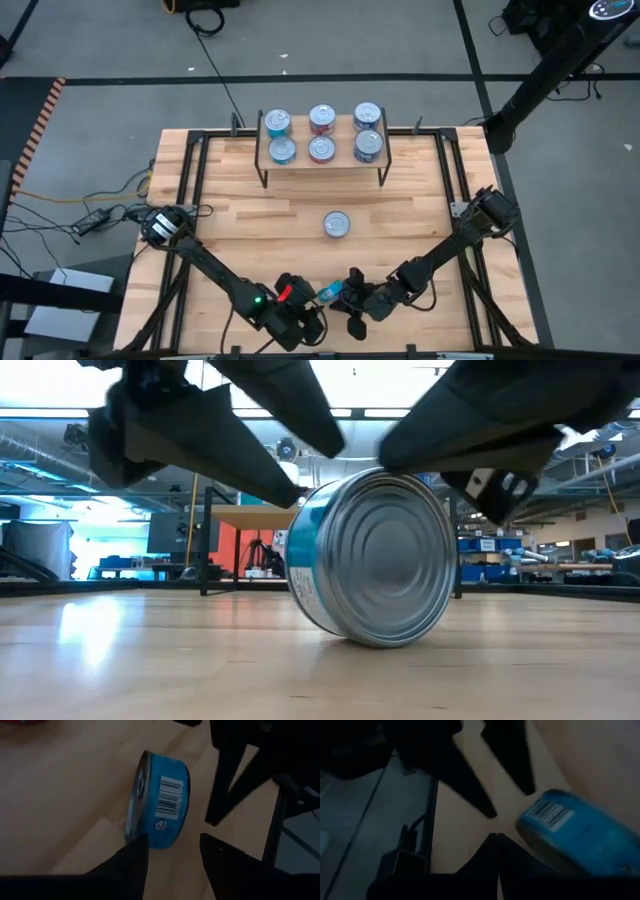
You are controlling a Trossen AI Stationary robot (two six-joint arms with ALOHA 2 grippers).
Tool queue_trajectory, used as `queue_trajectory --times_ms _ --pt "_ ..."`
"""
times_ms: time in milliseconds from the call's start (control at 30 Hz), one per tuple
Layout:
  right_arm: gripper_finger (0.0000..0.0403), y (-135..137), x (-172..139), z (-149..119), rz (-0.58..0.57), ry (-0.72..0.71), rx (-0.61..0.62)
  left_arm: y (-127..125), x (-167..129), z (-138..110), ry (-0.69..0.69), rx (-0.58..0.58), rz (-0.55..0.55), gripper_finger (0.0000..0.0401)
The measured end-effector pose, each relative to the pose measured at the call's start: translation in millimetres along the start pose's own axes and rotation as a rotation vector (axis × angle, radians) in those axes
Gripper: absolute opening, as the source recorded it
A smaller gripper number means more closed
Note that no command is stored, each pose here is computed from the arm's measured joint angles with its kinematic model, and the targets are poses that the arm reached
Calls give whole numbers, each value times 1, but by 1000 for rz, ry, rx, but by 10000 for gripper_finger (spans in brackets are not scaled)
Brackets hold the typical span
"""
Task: Stack canned seafood by type on shelf
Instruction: Stack the yellow and blue tuna can on top of the other yellow and blue tuna can
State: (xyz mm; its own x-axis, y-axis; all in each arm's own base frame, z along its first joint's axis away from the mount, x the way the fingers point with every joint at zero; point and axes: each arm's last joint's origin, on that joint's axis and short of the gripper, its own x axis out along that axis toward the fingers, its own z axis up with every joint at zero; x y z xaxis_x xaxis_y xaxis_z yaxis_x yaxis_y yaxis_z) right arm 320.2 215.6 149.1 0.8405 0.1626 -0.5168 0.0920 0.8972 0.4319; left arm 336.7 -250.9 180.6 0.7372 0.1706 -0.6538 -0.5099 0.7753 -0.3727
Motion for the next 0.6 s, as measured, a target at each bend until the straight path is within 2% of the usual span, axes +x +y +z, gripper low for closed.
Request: queue_trajectory --times_ms 133,433,600 --pt "8 2 -3 0 18 17 -3 1 4 7 -30 1 1 208" --pt "8 8 -6 -7 33 41 -16 7 14 19 -41 -10 29 323" --pt "8 8 -6 -7 34 42 -16 9 17 24 -33 104 36 344"
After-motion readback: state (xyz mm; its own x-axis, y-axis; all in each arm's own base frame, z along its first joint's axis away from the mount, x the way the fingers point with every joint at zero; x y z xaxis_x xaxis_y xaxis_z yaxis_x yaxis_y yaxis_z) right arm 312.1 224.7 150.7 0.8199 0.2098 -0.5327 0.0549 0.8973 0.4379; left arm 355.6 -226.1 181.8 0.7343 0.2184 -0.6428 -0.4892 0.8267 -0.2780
